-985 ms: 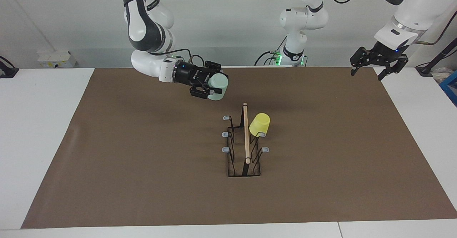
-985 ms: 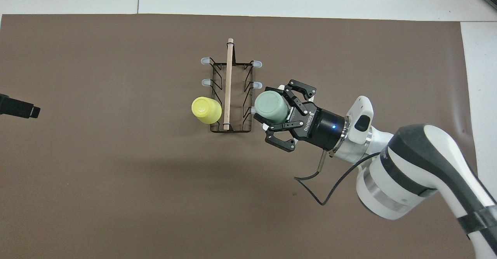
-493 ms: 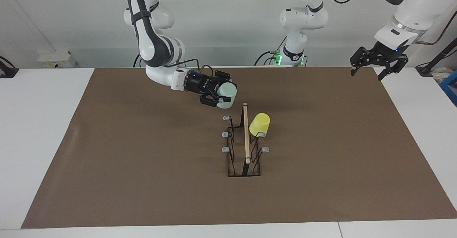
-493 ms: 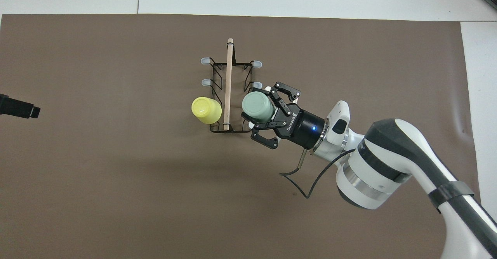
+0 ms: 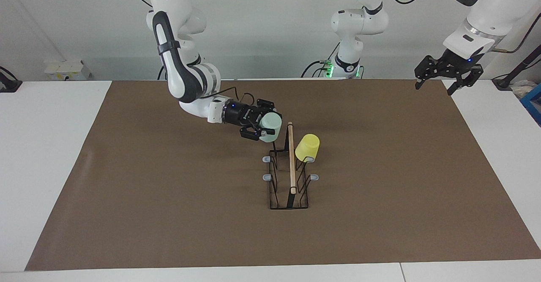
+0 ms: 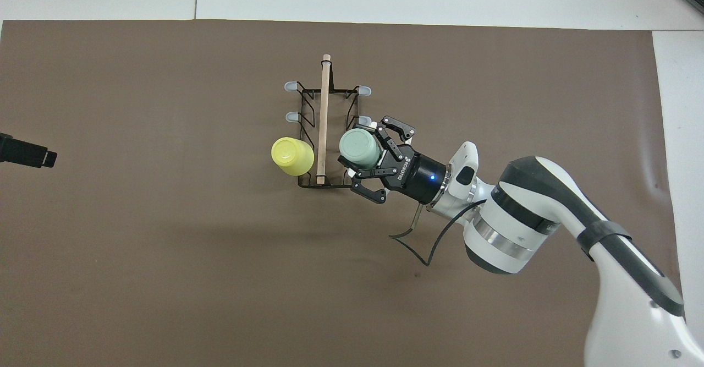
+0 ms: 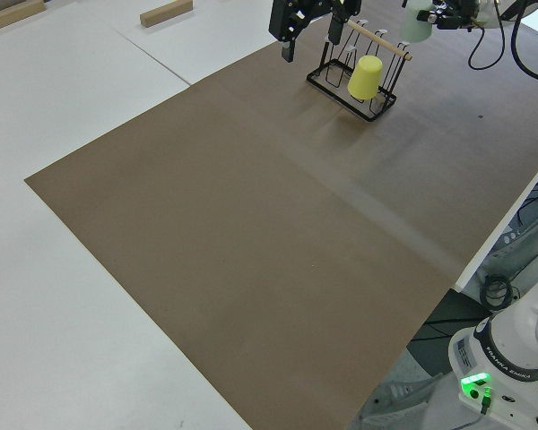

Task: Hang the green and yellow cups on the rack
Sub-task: 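Lower the green cup onto a rack peg with the right gripper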

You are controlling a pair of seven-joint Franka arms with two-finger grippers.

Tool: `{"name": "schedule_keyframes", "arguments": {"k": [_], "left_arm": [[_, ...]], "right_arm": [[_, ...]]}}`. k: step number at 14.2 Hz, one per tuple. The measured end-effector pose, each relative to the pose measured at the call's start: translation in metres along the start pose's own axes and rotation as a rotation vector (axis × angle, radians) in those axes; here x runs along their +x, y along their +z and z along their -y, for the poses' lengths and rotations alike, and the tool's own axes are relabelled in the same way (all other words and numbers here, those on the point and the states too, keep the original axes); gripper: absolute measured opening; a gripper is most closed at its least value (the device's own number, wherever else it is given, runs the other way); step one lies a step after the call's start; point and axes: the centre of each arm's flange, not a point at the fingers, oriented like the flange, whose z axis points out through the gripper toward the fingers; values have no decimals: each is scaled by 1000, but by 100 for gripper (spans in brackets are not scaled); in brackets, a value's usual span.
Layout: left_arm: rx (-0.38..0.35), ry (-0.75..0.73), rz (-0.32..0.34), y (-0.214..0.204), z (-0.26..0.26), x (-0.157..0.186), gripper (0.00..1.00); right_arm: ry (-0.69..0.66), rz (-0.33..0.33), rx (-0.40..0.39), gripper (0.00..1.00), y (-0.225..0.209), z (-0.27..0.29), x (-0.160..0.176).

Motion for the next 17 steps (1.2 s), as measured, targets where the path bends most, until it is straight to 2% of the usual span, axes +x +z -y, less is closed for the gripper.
{"name": "schedule_keyframes", "arguments": {"k": [5, 13, 17], "left_arm": [[0, 0, 0, 0, 0, 0, 100], [0, 0, 0, 0, 0, 0, 100], [0, 0, 0, 0, 0, 0, 100]], "right_arm": [[16, 12, -9, 63, -1, 5, -34], [104, -24, -82, 63, 13, 30, -43], [106, -22, -78, 99, 14, 33, -44]]}}
